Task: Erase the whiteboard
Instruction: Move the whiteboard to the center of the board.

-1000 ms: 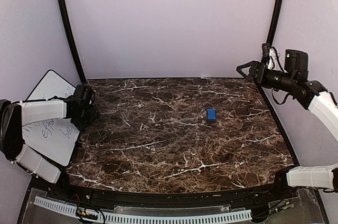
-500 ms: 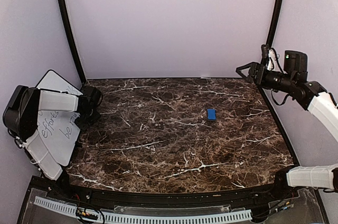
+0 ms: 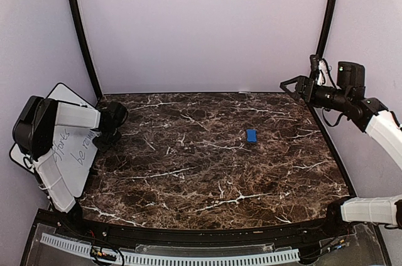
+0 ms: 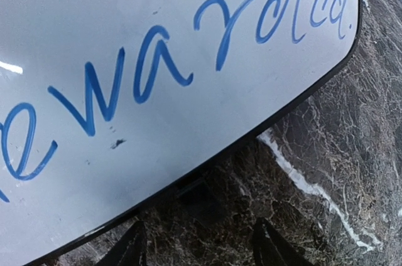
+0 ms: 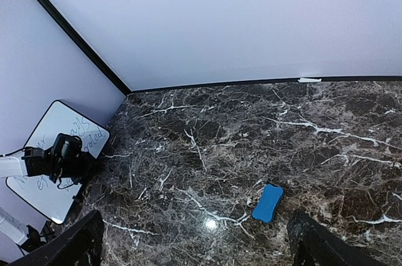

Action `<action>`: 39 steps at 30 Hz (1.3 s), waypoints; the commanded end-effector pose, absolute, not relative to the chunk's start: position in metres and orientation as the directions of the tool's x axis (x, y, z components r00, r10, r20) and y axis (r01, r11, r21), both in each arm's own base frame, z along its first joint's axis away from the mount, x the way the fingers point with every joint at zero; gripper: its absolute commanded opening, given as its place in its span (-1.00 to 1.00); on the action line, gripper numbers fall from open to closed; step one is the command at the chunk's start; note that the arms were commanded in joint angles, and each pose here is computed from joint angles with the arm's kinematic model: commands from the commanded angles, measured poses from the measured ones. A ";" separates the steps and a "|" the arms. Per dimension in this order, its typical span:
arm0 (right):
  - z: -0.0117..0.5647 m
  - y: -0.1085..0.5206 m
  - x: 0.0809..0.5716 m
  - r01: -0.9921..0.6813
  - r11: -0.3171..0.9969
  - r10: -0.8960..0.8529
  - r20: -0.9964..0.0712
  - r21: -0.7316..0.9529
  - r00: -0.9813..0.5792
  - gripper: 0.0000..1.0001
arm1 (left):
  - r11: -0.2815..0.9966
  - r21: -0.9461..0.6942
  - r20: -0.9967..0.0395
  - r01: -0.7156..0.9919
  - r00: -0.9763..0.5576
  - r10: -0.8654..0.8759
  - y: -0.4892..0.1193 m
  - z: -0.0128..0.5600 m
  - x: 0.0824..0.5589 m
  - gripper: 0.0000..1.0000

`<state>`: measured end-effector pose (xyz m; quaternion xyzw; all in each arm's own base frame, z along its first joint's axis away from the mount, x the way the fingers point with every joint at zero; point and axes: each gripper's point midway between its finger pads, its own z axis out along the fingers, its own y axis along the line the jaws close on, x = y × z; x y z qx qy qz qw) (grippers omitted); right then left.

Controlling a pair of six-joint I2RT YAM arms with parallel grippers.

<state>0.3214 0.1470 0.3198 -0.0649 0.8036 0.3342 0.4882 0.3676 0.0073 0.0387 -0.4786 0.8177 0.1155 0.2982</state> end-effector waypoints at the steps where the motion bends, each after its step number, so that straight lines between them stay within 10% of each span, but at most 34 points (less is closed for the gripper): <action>1: 0.332 0.151 0.317 -0.475 0.750 0.224 -0.852 0.461 -0.473 0.97 | 0.503 -0.065 -0.618 -0.862 -0.361 -0.698 0.009 0.041 0.369 0.03; 39: 0.337 0.153 0.305 -0.512 0.727 0.227 -0.864 0.457 -0.450 0.97 | 0.459 0.023 -0.658 -0.888 -0.359 -0.662 0.019 0.021 0.374 -0.38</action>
